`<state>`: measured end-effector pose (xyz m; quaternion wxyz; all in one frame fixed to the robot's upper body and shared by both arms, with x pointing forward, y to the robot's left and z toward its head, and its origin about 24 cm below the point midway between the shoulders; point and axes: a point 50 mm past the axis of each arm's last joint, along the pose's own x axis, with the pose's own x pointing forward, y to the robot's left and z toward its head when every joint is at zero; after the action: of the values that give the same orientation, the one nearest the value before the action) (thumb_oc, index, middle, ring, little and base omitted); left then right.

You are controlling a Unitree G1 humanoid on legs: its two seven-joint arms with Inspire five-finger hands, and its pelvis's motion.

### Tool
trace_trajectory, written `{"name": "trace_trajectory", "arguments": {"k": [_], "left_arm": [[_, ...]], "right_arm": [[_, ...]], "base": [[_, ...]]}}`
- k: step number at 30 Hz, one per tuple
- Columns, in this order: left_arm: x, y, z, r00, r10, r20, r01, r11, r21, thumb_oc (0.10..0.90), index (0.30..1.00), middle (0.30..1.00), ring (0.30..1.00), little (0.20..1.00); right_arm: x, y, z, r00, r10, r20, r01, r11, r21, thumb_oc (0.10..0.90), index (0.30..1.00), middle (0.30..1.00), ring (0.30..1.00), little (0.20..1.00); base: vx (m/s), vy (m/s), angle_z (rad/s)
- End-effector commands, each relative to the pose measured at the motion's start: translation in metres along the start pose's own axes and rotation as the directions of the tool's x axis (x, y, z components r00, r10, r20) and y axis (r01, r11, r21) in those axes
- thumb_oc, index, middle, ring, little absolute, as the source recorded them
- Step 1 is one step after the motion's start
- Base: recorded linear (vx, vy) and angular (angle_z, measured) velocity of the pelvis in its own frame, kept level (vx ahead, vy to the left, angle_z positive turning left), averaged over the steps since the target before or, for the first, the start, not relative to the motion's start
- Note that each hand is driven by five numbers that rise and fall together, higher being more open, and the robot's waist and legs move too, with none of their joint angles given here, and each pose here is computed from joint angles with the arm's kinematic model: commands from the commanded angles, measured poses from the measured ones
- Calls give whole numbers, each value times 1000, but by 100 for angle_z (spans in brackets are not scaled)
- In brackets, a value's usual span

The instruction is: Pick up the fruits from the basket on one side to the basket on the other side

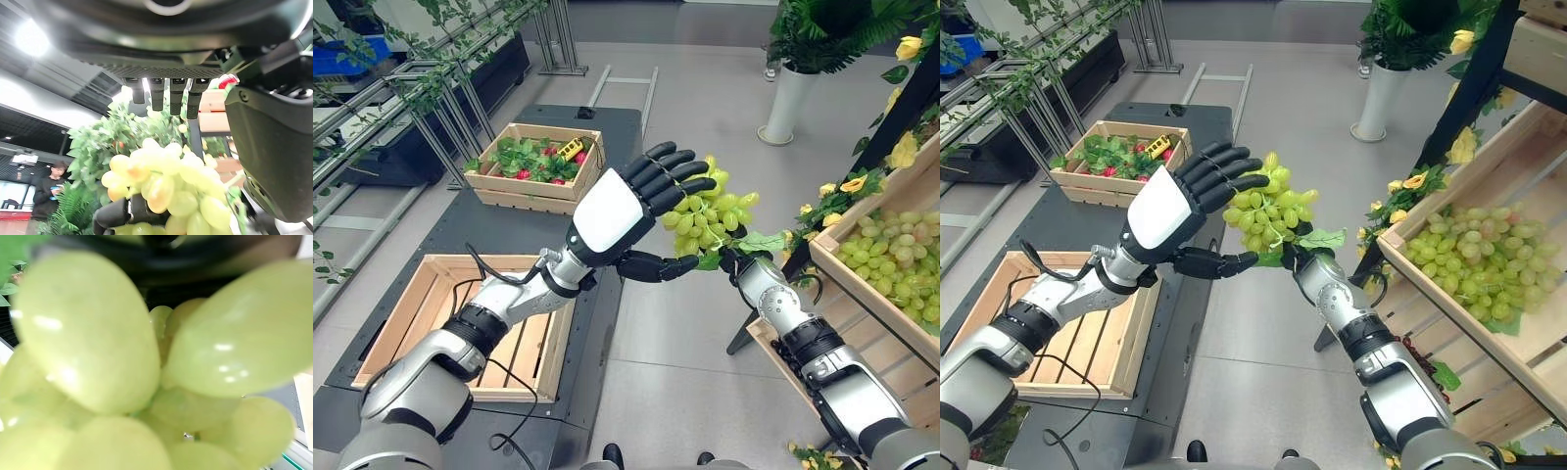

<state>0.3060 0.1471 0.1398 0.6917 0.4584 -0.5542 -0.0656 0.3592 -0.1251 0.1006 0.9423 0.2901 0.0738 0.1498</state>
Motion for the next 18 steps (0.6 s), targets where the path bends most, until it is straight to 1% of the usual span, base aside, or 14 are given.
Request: {"name": "trace_trajectory", "arguments": {"k": [1,2,3,8,10,12,13,14,18], "left_arm": [[-7,28,-32,908,288,-304,-298,954,13,800,900,900,900,900],[-8,28,-33,905,290,-311,-301,954,15,800,900,900,900,900],[-17,28,-33,864,335,-375,-358,934,9,800,900,900,900,900],[-42,27,-33,741,428,-517,-475,879,47,800,900,900,900,900],[-56,27,-35,660,452,-600,-516,853,76,800,900,900,900,900],[-73,28,-39,549,469,-692,-557,822,115,800,900,900,900,900],[-75,27,-39,537,468,-702,-556,822,123,800,900,900,900,900],[-85,25,-38,504,463,-729,-548,824,144,800,900,900,900,900],[-103,20,-34,470,409,-782,-497,855,149,800,900,900,900,900]], "right_arm": [[-5,22,57,939,108,326,-114,993,-1,400,300,300,300,300],[-6,22,57,939,107,326,-113,994,-2,400,300,300,300,300],[-9,18,58,937,102,333,-98,995,-30,400,300,300,300,300],[-25,-2,50,943,84,322,-57,994,-94,400,300,300,300,300],[-34,-13,43,947,78,311,-43,992,-116,400,300,300,300,300],[-43,-21,36,950,73,305,-34,990,-134,400,300,300,300,300],[-45,-22,35,950,72,303,-31,990,-138,400,300,300,300,300],[-52,-26,31,952,72,299,-27,988,-151,400,300,300,300,300],[-71,-36,25,952,75,295,-24,985,-173,400,300,300,300,300]], "base": [[3,-3,-4],[0,0,0],[0,0,0],[6,-2,-5],[-3,-6,-6],[-9,-14,-13],[-6,-21,-14],[-8,-24,-9],[-15,-42,-6]]}}
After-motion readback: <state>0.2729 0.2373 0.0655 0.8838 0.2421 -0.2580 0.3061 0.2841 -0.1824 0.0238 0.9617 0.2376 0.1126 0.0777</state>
